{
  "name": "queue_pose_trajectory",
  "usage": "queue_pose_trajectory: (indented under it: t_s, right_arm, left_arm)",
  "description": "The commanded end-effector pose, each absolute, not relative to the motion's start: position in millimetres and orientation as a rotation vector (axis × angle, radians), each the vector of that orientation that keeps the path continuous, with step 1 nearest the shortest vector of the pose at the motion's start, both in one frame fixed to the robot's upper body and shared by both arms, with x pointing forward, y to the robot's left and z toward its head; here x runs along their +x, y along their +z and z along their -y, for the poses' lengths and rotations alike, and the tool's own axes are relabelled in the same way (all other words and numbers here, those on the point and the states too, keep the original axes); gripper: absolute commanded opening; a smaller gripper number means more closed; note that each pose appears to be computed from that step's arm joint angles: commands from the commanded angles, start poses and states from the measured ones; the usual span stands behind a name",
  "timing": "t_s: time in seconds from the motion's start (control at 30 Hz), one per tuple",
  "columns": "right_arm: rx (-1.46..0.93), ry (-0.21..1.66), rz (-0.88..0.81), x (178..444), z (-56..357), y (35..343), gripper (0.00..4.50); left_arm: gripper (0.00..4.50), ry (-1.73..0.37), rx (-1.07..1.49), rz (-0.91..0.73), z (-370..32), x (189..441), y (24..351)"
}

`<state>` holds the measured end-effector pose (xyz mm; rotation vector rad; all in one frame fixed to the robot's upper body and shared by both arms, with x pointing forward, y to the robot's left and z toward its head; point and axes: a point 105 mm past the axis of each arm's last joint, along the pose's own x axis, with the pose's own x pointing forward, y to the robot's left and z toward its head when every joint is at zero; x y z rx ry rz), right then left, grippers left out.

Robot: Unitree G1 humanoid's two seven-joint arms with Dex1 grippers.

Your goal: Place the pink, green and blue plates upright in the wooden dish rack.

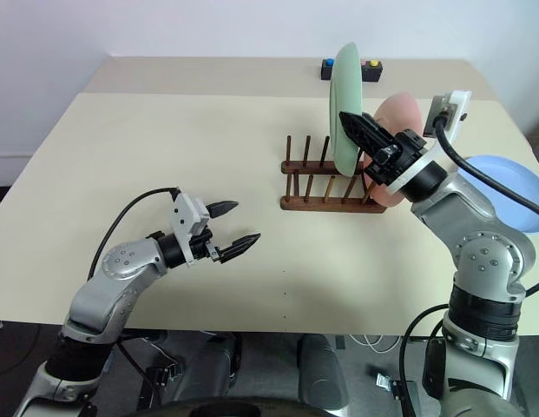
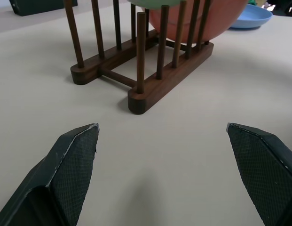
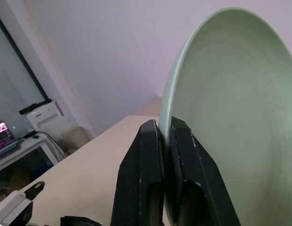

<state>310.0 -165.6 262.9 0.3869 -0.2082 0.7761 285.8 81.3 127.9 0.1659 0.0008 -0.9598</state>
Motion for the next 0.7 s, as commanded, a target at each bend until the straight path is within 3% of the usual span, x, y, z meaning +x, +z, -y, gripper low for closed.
queue_pose_trajectory:
  t_s: [0.03,0.3,0.33,0.37,0.5,0.53,0.6,0.7]
  right_arm:
    - [0.387,0.776,0.248,304.7,171.0,272.5,0.00]
    - [0.400,0.781,0.234,305.1,169.7,269.7,0.00]
    - [0.399,0.780,0.234,305.3,169.8,269.6,0.68]
    - [0.400,0.779,0.233,305.5,169.9,269.6,0.89]
    - [0.378,0.763,0.236,307.2,170.7,269.6,2.91]
    - [0.368,0.755,0.239,307.8,171.5,269.8,3.60]
    - [0.357,0.749,0.242,308.1,172.1,270.2,4.43]
    - [0.343,0.743,0.245,309.1,172.3,270.6,4.43]
  left_arm:
    - [4.46,-0.978,0.185,0.071,-76.6,282.9,142.6]
    - [4.46,-0.972,0.193,0.072,-77.0,283.4,141.4]
    - [4.50,-0.972,0.193,0.072,-77.0,283.4,141.4]
    - [4.50,-0.972,0.194,0.072,-77.0,283.4,141.4]
    - [4.50,-0.969,0.197,0.072,-77.6,284.1,141.2]
    - [4.50,-0.969,0.197,0.072,-77.3,283.9,141.1]
    - [4.50,-0.969,0.197,0.072,-77.1,283.8,141.1]
    - [4.50,-0.966,0.197,0.070,-77.6,283.9,140.7]
